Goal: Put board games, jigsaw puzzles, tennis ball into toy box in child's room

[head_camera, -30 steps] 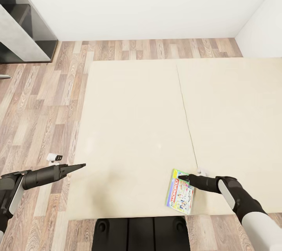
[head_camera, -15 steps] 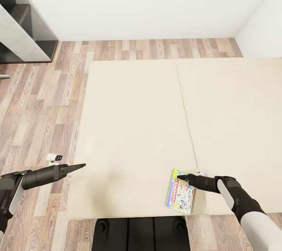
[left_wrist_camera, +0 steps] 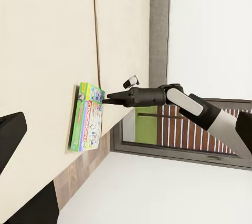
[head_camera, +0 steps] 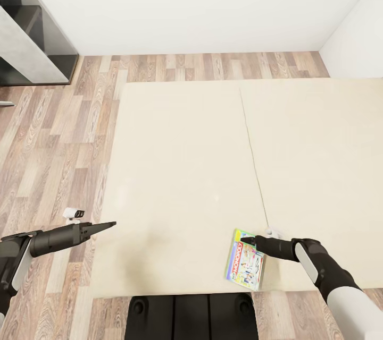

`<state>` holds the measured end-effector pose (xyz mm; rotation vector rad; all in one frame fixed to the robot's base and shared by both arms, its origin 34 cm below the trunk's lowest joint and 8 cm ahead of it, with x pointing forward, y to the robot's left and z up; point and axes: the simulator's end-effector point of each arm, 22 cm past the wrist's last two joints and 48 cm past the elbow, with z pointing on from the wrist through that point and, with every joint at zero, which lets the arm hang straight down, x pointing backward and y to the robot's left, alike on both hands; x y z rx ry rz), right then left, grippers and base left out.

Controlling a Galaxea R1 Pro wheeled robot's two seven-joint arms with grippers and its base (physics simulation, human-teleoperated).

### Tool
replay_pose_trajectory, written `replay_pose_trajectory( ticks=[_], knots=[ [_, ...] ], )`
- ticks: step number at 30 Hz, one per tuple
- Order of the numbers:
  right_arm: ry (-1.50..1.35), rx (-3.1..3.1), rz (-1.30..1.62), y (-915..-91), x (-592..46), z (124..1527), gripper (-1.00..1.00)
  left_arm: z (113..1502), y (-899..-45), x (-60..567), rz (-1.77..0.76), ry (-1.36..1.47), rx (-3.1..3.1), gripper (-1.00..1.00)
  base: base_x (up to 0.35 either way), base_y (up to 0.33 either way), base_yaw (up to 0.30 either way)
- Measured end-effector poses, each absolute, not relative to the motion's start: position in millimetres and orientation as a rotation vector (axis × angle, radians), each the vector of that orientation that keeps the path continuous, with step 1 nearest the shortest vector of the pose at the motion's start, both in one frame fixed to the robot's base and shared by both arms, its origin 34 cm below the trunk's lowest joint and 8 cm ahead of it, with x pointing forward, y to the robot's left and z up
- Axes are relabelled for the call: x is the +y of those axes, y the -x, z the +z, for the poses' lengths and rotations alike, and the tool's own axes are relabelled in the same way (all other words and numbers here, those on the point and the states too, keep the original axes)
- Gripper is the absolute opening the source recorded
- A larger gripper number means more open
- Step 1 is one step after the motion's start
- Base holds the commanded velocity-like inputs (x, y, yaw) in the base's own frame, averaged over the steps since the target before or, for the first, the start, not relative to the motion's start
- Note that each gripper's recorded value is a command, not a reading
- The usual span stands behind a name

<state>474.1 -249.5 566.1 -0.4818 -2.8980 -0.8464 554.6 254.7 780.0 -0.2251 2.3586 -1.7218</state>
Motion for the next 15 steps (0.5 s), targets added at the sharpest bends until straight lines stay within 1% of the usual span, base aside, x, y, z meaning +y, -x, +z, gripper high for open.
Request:
replay_pose_trajectory(
  ticks=[15],
  knots=[
    [0.492,-2.907,-0.839,-476,-261,567,1.0,780,-555,255,-1.721,0.226,2.358,1.0,0.0,0.0,0.0]
  ],
)
